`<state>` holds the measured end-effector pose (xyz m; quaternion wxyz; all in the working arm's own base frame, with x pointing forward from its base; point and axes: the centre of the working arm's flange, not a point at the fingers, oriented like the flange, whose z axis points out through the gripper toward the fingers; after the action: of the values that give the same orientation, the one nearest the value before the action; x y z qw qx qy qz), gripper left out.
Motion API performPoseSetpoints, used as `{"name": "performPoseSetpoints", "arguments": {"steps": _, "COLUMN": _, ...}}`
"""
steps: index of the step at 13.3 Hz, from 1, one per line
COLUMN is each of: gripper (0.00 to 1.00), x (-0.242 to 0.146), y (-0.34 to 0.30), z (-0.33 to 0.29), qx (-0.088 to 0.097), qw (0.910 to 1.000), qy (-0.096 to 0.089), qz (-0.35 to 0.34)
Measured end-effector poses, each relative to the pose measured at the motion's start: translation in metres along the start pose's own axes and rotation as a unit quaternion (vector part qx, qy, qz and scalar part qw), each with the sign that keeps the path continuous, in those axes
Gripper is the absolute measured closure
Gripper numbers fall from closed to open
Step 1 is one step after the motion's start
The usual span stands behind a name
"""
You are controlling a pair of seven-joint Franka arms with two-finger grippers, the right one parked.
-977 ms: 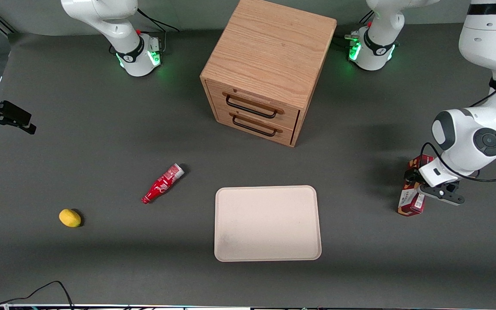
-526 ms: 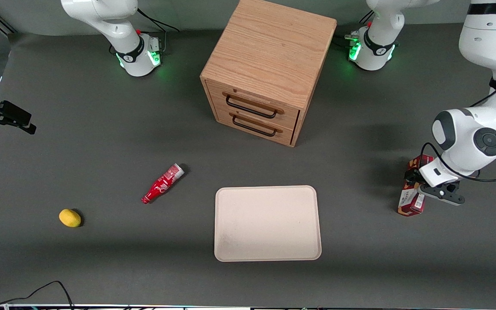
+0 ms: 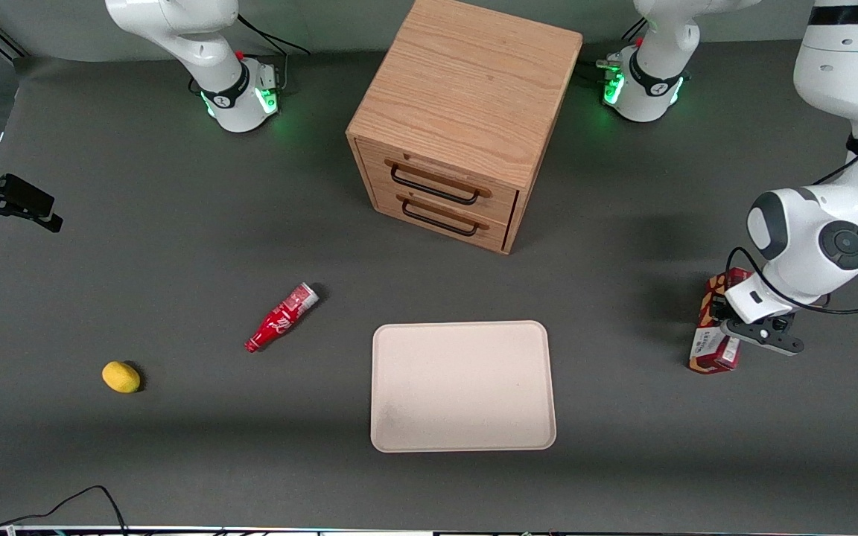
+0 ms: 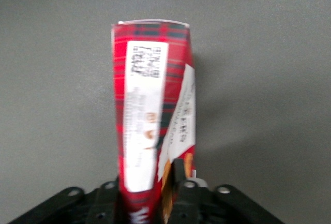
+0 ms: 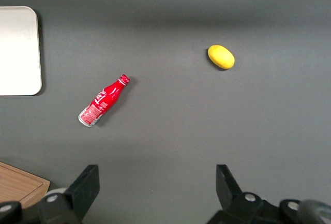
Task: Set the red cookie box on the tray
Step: 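Close the left gripper on the red cookie box, then lift the red cookie box and carry it over the cream tray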
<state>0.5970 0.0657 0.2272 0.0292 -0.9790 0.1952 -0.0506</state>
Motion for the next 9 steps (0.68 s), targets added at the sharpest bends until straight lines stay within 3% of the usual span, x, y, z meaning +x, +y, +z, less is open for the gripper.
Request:
{"name": "performPoseSetpoints", "arguments": {"steps": 2, "gripper": 0.89, "x": 0.000, "y": 0.000, "z": -0.001, "qx": 0.000, "qw": 1.0000, "qy": 0.001, "qz": 0.000}}
{"name": "performPoseSetpoints", "arguments": {"steps": 7, "gripper": 0.92, "x": 0.008, "y": -0.002, "z": -0.019, "qx": 0.002, "qw": 1.0000, "qy": 0.006, "qz": -0.001}}
{"name": "performPoseSetpoints", "arguments": {"steps": 9, "gripper": 0.92, "x": 0.023, "y": -0.002, "z": -0.059, "qx": -0.010, "qw": 0.9998, "qy": -0.014, "qz": -0.005}}
